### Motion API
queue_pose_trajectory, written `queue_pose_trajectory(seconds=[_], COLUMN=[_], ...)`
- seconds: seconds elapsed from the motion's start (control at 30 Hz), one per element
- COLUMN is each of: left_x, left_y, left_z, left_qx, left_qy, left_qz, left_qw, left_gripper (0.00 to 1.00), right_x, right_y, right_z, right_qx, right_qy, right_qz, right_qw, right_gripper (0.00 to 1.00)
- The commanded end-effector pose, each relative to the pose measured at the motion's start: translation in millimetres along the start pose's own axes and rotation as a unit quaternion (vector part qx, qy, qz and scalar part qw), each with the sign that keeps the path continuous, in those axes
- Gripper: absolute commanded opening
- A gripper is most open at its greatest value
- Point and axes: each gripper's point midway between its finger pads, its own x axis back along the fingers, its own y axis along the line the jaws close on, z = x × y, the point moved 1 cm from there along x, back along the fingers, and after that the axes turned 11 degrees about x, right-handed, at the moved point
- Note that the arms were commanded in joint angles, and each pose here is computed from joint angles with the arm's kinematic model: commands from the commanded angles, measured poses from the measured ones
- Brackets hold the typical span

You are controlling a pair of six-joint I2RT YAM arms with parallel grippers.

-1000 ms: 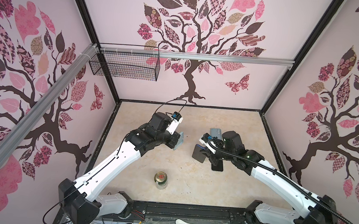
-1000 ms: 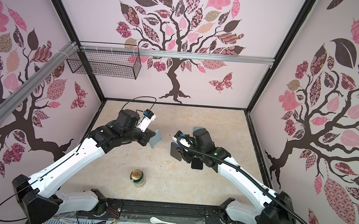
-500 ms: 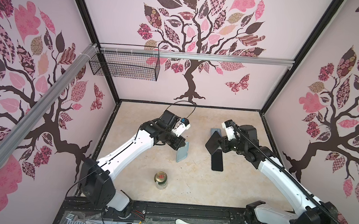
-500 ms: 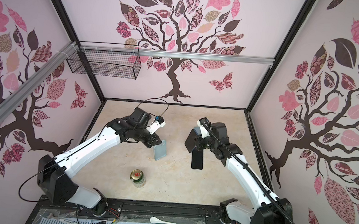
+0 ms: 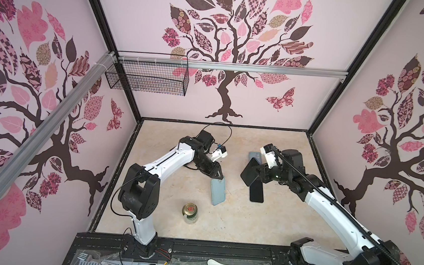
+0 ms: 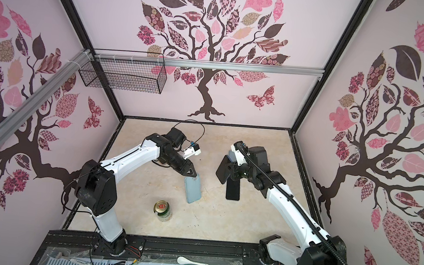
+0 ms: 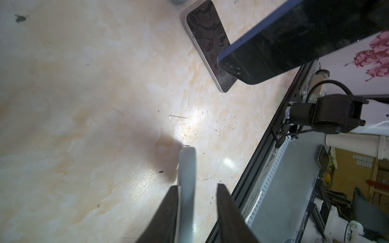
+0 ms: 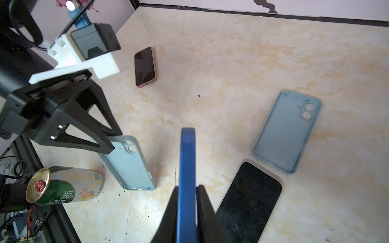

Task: Take the phone out of the phone case
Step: Place the phone case at the center of the table.

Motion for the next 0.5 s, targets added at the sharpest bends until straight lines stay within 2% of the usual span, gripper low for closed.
queue_pose_trajectory(seconds=[0.0, 0.07, 0.17, 0.23, 0.3, 0.4, 0.47], left_x=[4.4, 13.2, 37.6, 52.5, 65.4, 81.5, 87.1], left_y=[14.8, 17.2, 2.9, -15.9, -45.3, -84.6, -99.2], left_z=[-16.5, -29.0, -46.9, -48.4, -41.1, -17.4, -2.2], left_qx=[-0.009, -0.015, -0.046, -0.08, -0.126, -0.188, -0.21], left_qy=[-0.014, -0.038, -0.101, -0.138, -0.17, -0.184, -0.185], left_qz=[-0.054, -0.078, -0.083, -0.057, 0.006, 0.098, 0.138], left_qw=[0.998, 0.996, 0.99, 0.986, 0.977, 0.96, 0.95], left_gripper=[0.61, 0.77, 0.86, 0.85, 0.8, 0.77, 0.77], right_x=[9.9, 9.4, 11.1, 13.9, 18.7, 28.7, 37.9], right_y=[7.5, 7.8, 10.6, 15.0, 28.2, 52.4, 70.5], right_z=[-13.3, -11.3, -11.6, -14.5, -20.6, -34.1, -43.0], right_qx=[0.003, 0.002, 0.003, 0.007, 0.022, 0.04, 0.057], right_qy=[-0.028, -0.026, -0.029, -0.037, -0.052, -0.086, -0.113], right_qz=[-0.011, -0.012, -0.019, -0.03, -0.067, -0.138, -0.193], right_qw=[1.0, 1.0, 0.999, 0.999, 0.996, 0.986, 0.973], right_gripper=[0.0, 0.0, 0.0, 0.0, 0.0, 0.0, 0.0])
